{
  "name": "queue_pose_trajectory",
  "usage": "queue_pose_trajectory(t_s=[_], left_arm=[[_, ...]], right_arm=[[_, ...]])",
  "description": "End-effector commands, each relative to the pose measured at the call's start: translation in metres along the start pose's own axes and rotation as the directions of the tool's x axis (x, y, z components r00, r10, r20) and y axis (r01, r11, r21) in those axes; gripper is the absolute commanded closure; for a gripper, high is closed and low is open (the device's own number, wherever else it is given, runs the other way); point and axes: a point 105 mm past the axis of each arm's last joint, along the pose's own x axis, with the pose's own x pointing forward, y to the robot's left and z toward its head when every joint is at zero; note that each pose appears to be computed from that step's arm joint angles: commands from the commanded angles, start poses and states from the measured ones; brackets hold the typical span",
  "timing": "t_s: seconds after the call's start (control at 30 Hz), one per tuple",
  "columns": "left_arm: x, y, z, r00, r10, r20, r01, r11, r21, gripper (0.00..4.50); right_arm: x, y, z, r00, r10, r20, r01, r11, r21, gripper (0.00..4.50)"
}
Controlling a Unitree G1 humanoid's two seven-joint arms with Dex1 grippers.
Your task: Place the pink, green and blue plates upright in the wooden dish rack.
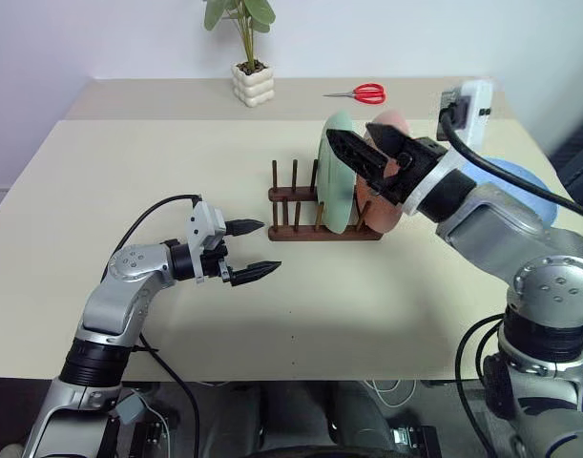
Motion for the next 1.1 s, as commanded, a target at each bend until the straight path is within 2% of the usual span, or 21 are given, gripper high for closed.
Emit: queue_pose_trajectory(t_s=[0.03,0.13,0.23,0.3,0.43,0.53,0.63,0.7,0.9,1.1], left_arm=[[0.001,-0.002,0.007,1.000,-0.010,0.022,0.010,1.000,0.024,0.00],[0.001,-0.002,0.007,1.000,-0.013,0.022,0.012,1.000,0.023,0.00],[0.001,-0.005,0.007,0.999,-0.029,0.016,0.028,0.999,0.024,0.00],[0.002,-0.008,0.007,0.999,-0.047,0.010,0.047,0.999,0.026,0.00],[0.007,-0.016,0.008,0.995,-0.101,0.007,0.101,0.994,0.033,0.00],[0.014,-0.022,0.009,0.990,-0.143,0.009,0.143,0.989,0.035,0.00],[0.020,-0.030,0.011,0.983,-0.184,0.017,0.184,0.982,0.033,0.00],[0.024,-0.034,0.012,0.979,-0.202,0.023,0.202,0.979,0.031,0.00],[0.027,-0.035,0.013,0.978,-0.209,0.026,0.208,0.978,0.030,0.00],[0.023,-0.034,0.013,0.981,-0.194,0.021,0.194,0.981,0.030,0.00]], right_arm=[[-0.015,0.011,0.046,0.991,0.045,0.129,-0.018,0.978,-0.206,0.03],[-0.035,-0.007,0.073,0.986,-0.016,0.164,0.078,0.923,-0.378,0.03],[-0.075,-0.056,0.090,0.972,-0.187,0.143,0.235,0.817,-0.526,0.03],[-0.096,-0.080,0.091,0.957,-0.269,0.106,0.280,0.774,-0.568,0.03],[-0.132,-0.121,0.061,0.908,-0.414,-0.070,0.268,0.699,-0.663,0.03],[-0.151,-0.153,0.025,0.832,-0.517,-0.203,0.241,0.666,-0.706,0.03],[-0.162,-0.185,-0.010,0.761,-0.582,-0.286,0.254,0.673,-0.694,0.03],[-0.165,-0.204,-0.030,0.708,-0.620,-0.337,0.221,0.648,-0.728,0.03],[-0.160,-0.247,-0.062,0.642,-0.659,-0.392,0.137,0.601,-0.787,0.03],[-0.156,-0.274,-0.082,0.605,-0.676,-0.421,0.123,0.602,-0.789,0.03]])
